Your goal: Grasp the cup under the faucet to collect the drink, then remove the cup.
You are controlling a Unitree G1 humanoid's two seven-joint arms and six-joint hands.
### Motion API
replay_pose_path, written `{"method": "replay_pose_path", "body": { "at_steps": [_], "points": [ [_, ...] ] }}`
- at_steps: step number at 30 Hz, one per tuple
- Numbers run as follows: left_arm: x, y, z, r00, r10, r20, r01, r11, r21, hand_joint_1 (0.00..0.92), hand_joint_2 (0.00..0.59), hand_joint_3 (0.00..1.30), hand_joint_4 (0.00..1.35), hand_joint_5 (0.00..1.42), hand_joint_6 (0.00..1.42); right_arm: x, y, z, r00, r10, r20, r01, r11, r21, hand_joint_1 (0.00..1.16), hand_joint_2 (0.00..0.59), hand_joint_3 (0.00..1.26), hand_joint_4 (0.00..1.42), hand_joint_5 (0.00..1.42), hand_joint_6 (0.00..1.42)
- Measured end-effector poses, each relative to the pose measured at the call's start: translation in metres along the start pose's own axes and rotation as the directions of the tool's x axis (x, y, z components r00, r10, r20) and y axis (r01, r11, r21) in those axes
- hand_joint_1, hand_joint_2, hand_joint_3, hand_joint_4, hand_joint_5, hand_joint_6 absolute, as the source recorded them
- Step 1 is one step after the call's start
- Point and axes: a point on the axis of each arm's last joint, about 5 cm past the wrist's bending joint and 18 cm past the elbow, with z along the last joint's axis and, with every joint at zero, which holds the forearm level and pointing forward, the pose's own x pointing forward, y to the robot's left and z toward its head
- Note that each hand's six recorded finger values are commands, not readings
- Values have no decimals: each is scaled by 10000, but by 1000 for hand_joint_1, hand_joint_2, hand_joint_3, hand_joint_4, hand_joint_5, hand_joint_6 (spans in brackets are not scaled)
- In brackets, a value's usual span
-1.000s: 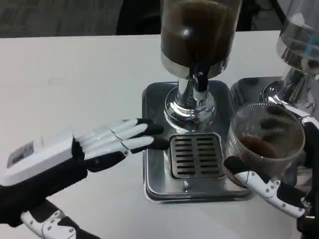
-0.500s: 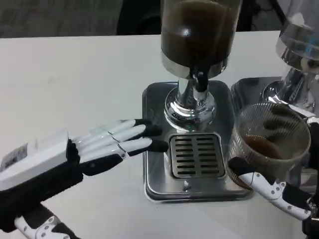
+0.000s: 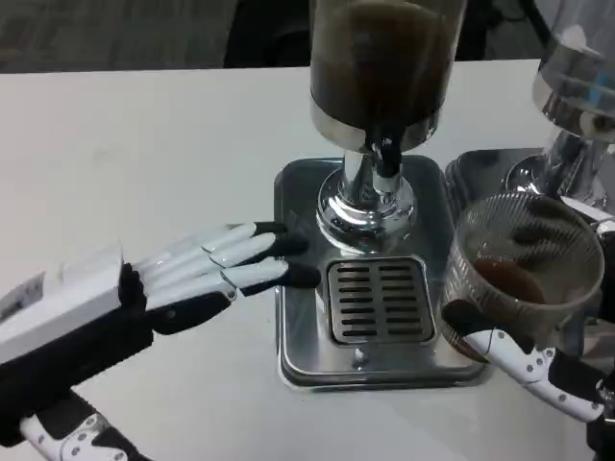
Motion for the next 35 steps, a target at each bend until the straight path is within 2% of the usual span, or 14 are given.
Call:
{"method": "replay_pose_path", "body": {
  "at_steps": [35],
  "points": [
    [-12,-12,0,10000,-14,-99,13,9999,-101,0,64,136,0,0,24,8,-26,-10,10000,-19,-92,19,10000,7,985,97,778,966,1185,1424]
  ]
}}
